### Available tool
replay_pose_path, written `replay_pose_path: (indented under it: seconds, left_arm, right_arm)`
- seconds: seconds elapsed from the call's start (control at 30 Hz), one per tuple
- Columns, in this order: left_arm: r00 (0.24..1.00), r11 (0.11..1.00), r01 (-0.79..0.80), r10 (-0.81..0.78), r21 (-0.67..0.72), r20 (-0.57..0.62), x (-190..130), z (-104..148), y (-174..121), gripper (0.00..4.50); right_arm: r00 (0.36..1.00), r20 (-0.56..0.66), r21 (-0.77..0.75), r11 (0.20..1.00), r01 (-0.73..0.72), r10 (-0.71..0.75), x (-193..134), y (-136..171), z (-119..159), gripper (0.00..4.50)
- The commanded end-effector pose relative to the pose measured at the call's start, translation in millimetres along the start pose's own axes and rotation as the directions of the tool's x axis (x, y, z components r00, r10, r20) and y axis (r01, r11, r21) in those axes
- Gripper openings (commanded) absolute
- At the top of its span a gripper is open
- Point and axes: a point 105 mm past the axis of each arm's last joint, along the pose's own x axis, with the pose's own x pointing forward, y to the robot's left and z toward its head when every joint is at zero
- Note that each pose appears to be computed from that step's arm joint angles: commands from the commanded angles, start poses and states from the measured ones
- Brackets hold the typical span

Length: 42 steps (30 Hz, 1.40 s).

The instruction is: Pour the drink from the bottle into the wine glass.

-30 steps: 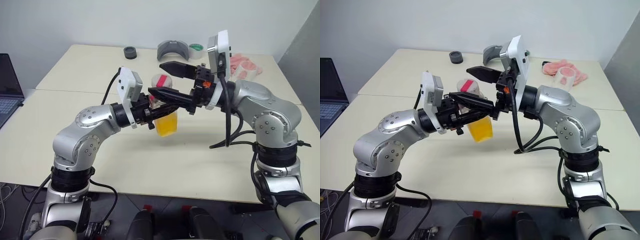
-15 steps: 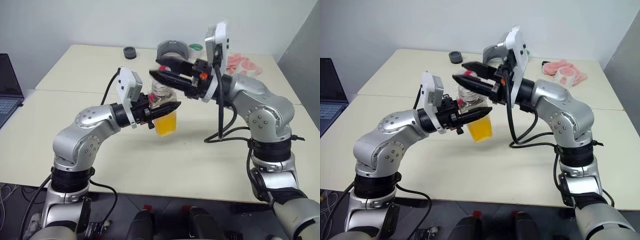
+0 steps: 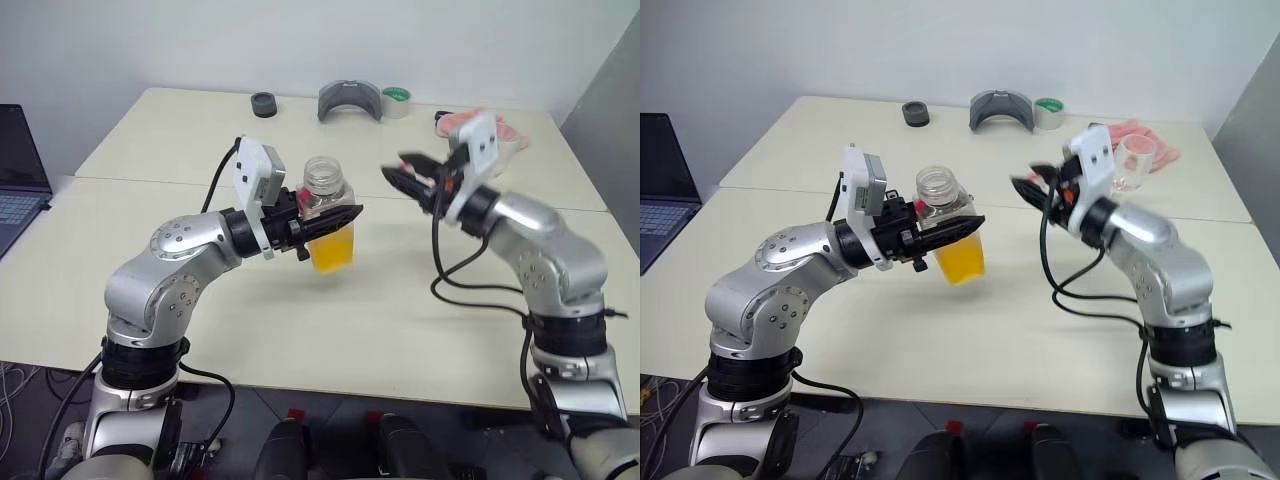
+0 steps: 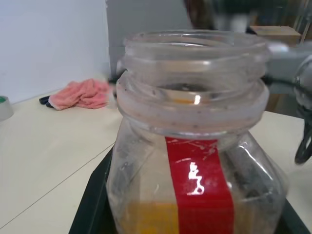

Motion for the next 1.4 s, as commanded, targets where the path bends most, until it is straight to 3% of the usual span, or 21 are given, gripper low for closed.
replay_pose_path:
  seconds: [0.03, 0.2, 0.3, 0.53, 0.57, 0.73, 0.87, 0.93, 1.0, 1.1, 1.3, 1.4]
  left_arm:
    - [0.999, 0.999, 0.012, -0.014, 0.047, 0.047, 0, 15, -6, 1.78]
    - [0.998, 0.998, 0.026, -0.029, 0.048, 0.054, 4, 16, -7, 1.78]
    - [0.998, 0.998, 0.029, -0.031, 0.048, 0.055, 4, 17, -6, 1.78]
    - [0.998, 0.999, 0.025, -0.027, 0.048, 0.050, 3, 16, -6, 1.78]
    - [0.998, 0.999, 0.023, -0.025, 0.048, 0.049, 2, 16, -6, 1.78]
    - [0.999, 0.999, 0.009, -0.011, 0.050, 0.044, 0, 15, -3, 1.78]
    - [0.998, 0.996, -0.056, 0.053, 0.063, 0.038, -6, 15, 12, 1.78]
    - [0.993, 0.991, -0.114, 0.111, 0.071, 0.040, -10, 14, 26, 1.78]
    - [0.984, 0.981, -0.177, 0.174, 0.083, 0.036, -15, 11, 40, 1.78]
    - [0.955, 0.947, -0.296, 0.298, 0.124, 0.010, -23, 2, 65, 1.78]
    - [0.819, 0.805, -0.562, 0.574, 0.190, -0.009, -53, -13, 117, 1.78]
    - [0.659, 0.646, -0.735, 0.752, 0.206, -0.008, -82, -21, 150, 1.78]
  right_arm:
    - [0.978, -0.051, -0.002, 0.980, 0.200, -0.200, -16, -15, -24, 1.74]
    - [0.945, -0.167, 0.041, 0.956, 0.290, -0.280, -20, -16, -83, 1.74]
    - [0.926, -0.215, 0.043, 0.944, 0.326, -0.310, -22, -20, -100, 1.74]
    - [0.925, -0.218, 0.030, 0.945, 0.325, -0.311, -27, -25, -99, 4.04]
    - [0.927, -0.211, 0.025, 0.947, 0.321, -0.309, -28, -26, -96, 4.43]
    - [0.954, -0.198, 0.037, 0.971, 0.236, -0.224, -37, -22, -77, 4.47]
    - [0.996, -0.074, -0.022, 0.998, -0.053, 0.052, -38, 5, -32, 4.47]
    - [0.963, -0.023, -0.047, 0.962, -0.268, 0.268, -39, 30, -11, 4.47]
    - [0.878, -0.021, -0.087, 0.874, -0.477, 0.477, -45, 55, 1, 4.47]
    - [0.791, 0.028, -0.096, 0.789, -0.607, 0.611, -43, 72, 27, 4.47]
    - [0.741, 0.202, -0.149, 0.768, -0.622, 0.640, -18, 88, 89, 4.47]
    - [0.741, 0.243, -0.129, 0.778, -0.615, 0.626, -6, 97, 93, 4.47]
